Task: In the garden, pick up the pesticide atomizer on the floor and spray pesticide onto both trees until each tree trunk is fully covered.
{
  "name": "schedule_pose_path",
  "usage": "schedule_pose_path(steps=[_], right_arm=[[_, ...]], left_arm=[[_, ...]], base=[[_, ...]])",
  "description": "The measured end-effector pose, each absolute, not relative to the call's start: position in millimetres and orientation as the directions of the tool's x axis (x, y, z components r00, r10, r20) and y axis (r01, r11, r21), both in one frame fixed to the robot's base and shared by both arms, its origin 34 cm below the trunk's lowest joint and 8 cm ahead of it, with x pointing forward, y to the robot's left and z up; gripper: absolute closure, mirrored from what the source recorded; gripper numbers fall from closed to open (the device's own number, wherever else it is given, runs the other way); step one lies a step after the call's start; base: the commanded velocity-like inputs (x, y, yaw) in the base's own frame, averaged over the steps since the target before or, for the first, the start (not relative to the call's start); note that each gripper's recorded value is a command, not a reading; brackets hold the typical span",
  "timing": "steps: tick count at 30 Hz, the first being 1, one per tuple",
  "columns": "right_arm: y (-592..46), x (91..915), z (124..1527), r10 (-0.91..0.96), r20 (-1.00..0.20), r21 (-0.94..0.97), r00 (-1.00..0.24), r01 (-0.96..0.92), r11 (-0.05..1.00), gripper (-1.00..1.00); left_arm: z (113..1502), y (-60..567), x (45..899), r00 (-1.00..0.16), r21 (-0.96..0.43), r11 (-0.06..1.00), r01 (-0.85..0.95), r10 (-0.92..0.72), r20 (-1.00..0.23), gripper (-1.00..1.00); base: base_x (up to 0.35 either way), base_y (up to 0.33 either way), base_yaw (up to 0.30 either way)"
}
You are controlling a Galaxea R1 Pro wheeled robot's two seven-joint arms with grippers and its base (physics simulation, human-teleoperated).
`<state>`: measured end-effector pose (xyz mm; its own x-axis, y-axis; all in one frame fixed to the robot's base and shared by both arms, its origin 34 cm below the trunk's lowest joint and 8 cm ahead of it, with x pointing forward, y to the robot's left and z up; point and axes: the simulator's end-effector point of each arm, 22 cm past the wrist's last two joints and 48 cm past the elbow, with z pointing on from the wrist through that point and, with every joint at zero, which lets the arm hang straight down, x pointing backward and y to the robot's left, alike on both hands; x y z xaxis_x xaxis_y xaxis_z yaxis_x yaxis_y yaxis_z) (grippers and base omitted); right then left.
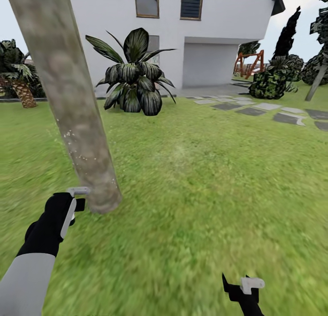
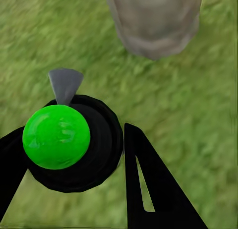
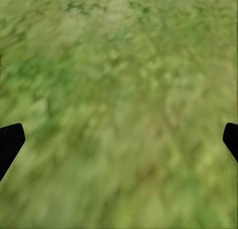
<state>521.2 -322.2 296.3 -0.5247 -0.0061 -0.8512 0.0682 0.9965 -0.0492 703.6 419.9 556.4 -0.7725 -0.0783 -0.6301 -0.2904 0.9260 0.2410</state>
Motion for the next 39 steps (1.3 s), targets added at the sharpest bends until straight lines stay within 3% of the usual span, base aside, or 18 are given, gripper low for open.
schedule_pose_path(steps=[16,28,39], right_arm=[[-322,521,296,-0.005,-0.851,-0.049,-0.525,0.070,0.996,-1.00],[-322,521,296,-0.005,-0.851,-0.049,-0.525,0.069,0.996,-1.00],[-322,521,296,-0.006,-0.851,-0.049,-0.525,0.068,0.996,-1.00]], left_arm=[[541,430,691,-0.796,0.293,0.901,-0.320,-0.088,-0.599,1.00],[532,413,693,-0.789,0.205,0.925,-0.321,-0.142,-0.598,1.00],[537,412,695,-0.781,0.205,0.925,-0.321,-0.137,-0.609,1.00]], base=[[0.098,-0.260,0.267],[0.100,-0.256,0.014],[0.225,-0.177,0.000]])
